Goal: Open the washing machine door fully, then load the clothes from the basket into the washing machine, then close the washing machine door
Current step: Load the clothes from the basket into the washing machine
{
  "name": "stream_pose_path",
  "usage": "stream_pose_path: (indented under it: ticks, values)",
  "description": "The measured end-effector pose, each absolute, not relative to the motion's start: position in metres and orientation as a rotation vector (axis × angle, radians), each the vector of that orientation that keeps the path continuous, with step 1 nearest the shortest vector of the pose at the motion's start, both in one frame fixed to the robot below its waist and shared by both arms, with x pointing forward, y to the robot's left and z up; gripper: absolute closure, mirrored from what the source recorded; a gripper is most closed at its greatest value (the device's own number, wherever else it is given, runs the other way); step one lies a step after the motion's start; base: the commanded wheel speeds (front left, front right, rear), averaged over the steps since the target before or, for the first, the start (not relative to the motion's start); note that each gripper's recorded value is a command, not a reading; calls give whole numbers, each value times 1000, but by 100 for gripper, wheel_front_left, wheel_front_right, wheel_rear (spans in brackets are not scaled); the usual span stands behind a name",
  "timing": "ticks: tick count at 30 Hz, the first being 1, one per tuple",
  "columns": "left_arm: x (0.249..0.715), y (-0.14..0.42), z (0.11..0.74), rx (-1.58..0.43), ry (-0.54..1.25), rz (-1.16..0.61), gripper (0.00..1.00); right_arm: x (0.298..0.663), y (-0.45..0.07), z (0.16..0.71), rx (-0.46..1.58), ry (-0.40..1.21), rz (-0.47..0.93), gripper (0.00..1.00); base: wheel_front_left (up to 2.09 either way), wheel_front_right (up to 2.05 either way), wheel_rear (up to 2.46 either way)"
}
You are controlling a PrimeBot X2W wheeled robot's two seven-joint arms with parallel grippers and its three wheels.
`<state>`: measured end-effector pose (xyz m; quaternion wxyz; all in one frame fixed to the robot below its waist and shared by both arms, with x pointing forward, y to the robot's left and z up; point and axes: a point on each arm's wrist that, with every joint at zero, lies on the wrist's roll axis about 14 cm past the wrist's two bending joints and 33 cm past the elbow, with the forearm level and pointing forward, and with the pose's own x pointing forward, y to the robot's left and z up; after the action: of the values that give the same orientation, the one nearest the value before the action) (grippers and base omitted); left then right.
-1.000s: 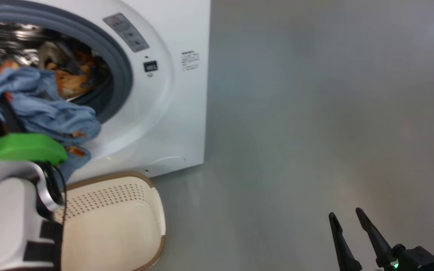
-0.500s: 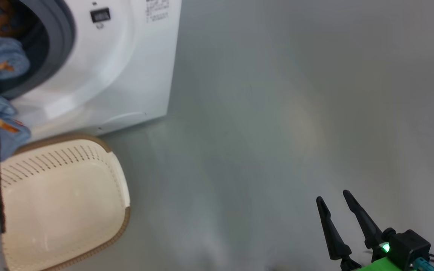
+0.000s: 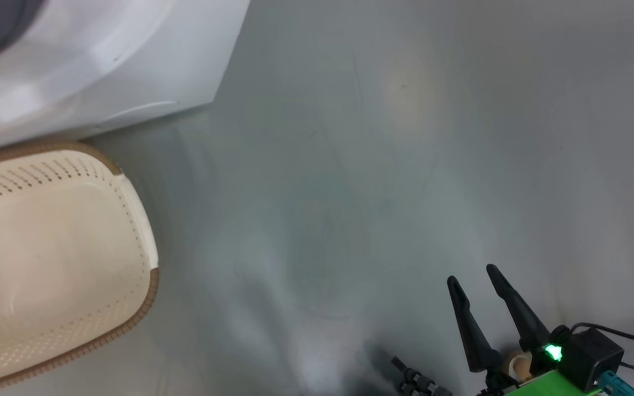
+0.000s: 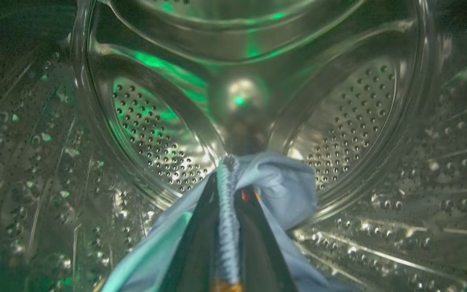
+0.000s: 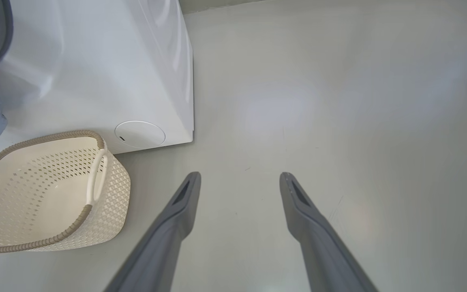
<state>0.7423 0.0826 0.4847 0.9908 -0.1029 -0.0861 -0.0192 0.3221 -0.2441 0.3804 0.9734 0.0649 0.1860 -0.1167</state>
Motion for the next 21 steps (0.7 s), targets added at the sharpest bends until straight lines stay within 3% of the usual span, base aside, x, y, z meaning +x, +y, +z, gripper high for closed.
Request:
stream_pose_path:
  ticks: [6, 13, 15, 17, 18, 19, 21]
  values:
    - [763, 91, 501, -234, -253, -18, 100, 330, -242, 370, 134, 400, -232, 0, 0, 0, 0]
    - [760, 89, 439, -136, -65, 8, 100, 331, -239, 366, 143, 408, -226, 0, 0, 0, 0]
    - [759, 90, 434, -100, -47, 10, 75, 332, -238, 365, 146, 408, -220, 0, 0, 0, 0]
    - [757, 91, 428, -65, -22, 15, 35, 334, -236, 364, 149, 406, -212, 0, 0, 0, 0]
    - [755, 93, 426, -49, -12, 20, 9, 335, -236, 365, 150, 404, -208, 0, 0, 0, 0]
    - [754, 94, 423, -42, 4, 28, 0, 336, -235, 365, 150, 401, -205, 0, 0, 0, 0]
    - [751, 94, 420, -30, 29, 34, 0, 338, -235, 367, 151, 393, -198, 0, 0, 0, 0]
